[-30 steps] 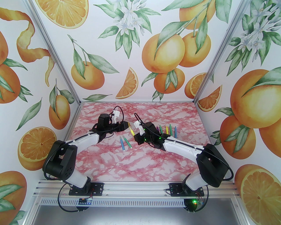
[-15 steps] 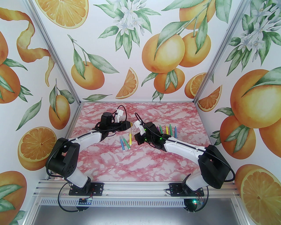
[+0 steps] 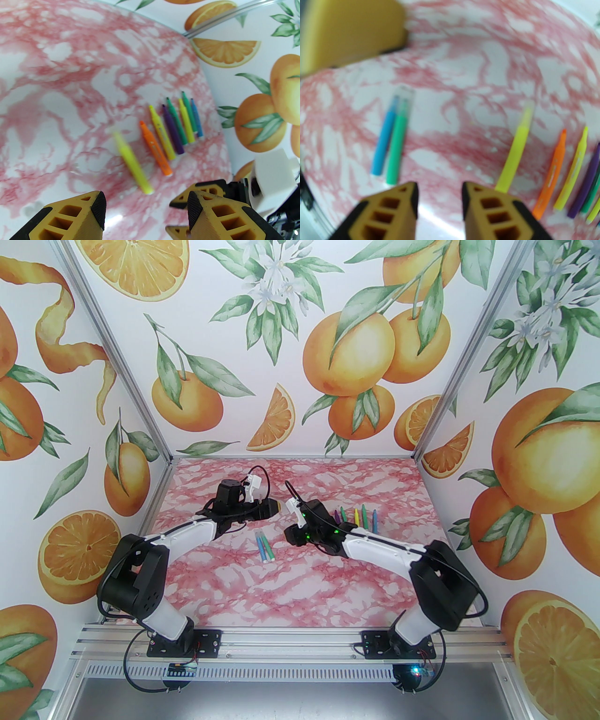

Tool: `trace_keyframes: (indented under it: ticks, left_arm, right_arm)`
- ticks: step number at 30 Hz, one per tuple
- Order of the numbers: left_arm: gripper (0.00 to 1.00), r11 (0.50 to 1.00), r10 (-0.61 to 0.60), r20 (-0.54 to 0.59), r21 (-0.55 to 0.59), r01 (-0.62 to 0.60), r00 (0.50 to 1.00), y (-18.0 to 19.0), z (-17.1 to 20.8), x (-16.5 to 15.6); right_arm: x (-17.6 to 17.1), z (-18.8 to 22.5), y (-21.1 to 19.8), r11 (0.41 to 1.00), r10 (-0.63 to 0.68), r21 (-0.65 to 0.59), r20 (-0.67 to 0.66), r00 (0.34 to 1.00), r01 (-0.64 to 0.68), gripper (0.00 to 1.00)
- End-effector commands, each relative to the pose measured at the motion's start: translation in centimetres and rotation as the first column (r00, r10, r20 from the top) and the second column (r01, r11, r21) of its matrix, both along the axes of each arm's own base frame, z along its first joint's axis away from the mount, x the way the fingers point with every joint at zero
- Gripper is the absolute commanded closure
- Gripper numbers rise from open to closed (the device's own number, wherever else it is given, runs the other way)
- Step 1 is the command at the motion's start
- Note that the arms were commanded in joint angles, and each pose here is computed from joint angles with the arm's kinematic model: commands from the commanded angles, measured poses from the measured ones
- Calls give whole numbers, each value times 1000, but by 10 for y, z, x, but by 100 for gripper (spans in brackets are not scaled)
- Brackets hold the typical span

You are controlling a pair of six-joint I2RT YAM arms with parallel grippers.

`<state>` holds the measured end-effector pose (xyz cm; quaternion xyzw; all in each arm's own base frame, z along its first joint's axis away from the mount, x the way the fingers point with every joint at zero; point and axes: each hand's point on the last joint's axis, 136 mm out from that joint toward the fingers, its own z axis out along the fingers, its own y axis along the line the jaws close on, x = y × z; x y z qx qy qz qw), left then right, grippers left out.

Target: Open the pen caps

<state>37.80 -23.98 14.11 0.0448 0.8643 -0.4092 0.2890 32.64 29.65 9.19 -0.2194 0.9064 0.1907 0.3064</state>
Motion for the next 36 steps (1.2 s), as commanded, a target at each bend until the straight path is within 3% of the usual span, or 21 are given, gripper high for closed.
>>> trace_keyframes:
  ticks: [1,11,36]
  left_arm:
    - [38,998,38,55,55,-41,998,15,16,8]
    - [37,994,74,58,71,-78,996,32,13,5]
    - [36,994,79,71,74,-84,994,42,16,6]
  right_arm:
    - [21,-20,-36,979,-156,-135,-30,987,150,61]
    - [37,-54,-67,933,-242,-288,-58,969,216,60]
    - [37,-69,-80,899,-286,-364,-72,955,242,61]
